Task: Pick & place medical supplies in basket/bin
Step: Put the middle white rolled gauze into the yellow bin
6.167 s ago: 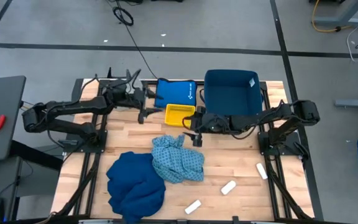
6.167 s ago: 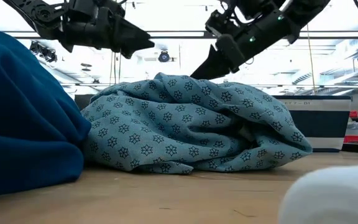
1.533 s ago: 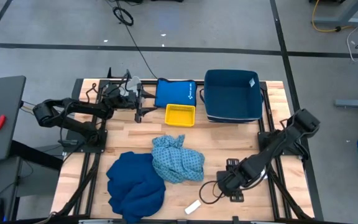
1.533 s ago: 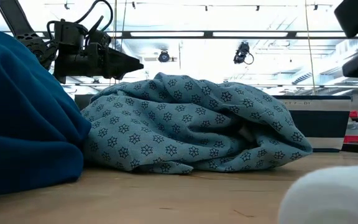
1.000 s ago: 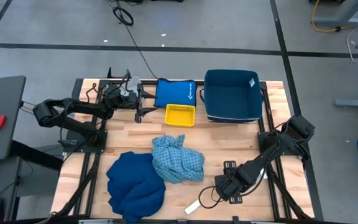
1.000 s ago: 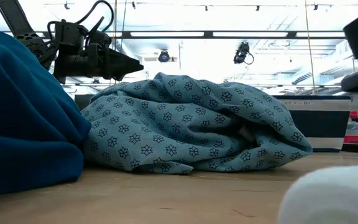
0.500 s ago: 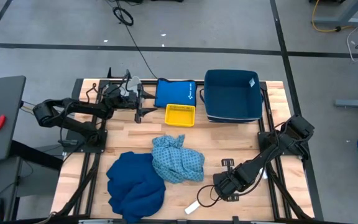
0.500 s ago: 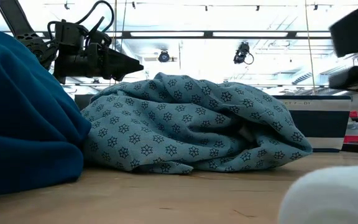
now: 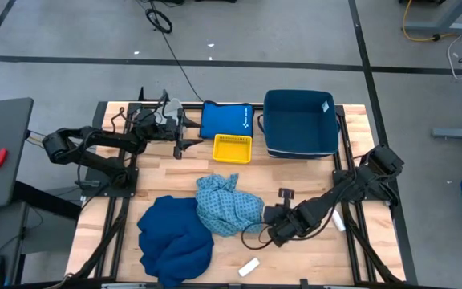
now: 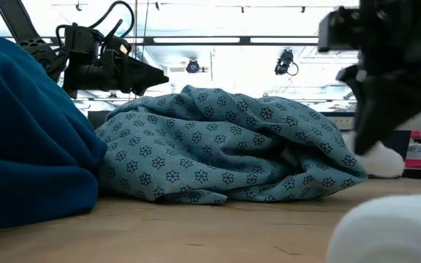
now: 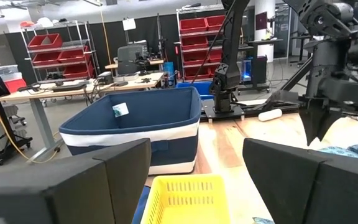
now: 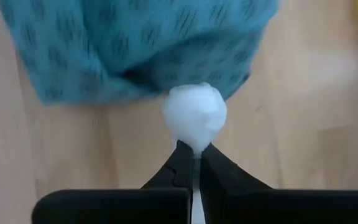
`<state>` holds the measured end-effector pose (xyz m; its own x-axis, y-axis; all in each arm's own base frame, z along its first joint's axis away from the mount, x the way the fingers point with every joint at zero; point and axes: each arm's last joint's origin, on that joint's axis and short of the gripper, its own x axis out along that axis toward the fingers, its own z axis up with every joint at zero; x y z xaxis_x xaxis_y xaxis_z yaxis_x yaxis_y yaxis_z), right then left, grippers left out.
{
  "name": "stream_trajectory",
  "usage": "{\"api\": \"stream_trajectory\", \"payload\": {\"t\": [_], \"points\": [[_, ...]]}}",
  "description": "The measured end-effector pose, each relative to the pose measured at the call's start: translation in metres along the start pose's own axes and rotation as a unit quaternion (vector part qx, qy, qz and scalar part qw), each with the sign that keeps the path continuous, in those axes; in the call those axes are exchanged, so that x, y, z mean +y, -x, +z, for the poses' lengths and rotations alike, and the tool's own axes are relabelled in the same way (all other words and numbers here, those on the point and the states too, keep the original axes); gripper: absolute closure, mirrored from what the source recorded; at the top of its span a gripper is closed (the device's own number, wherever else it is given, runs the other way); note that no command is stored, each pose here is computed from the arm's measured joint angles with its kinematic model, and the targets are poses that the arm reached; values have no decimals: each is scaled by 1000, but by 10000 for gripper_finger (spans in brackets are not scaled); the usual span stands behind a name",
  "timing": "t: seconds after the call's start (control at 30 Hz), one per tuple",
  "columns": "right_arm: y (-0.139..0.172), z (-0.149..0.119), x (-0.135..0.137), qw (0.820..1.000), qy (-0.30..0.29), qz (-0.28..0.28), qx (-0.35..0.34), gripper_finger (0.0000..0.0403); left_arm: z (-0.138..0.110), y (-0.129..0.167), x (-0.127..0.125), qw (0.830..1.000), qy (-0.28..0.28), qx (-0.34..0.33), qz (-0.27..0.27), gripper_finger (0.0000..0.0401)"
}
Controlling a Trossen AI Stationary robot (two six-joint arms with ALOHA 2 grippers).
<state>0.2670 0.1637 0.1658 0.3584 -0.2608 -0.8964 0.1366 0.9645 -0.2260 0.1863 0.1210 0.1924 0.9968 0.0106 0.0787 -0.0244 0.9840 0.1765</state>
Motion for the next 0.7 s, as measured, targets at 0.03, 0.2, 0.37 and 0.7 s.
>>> {"api": "stream_trajectory", "payload": {"t": [0.03,0.2,0.37,0.7], "points": [[3,3,0,1000,-5,-11,-8,396,0,0,0,1000,2,0,-2,143],[19,17,-6,994,-22,-91,-59,396,0,0,-1,1000,8,-2,-11,143],[20,37,-18,980,-36,-149,-126,396,1,0,-1,1000,8,-6,-11,143],[-12,84,-48,942,-14,-58,-329,397,3,0,-2,999,8,-14,-36,143]]}}
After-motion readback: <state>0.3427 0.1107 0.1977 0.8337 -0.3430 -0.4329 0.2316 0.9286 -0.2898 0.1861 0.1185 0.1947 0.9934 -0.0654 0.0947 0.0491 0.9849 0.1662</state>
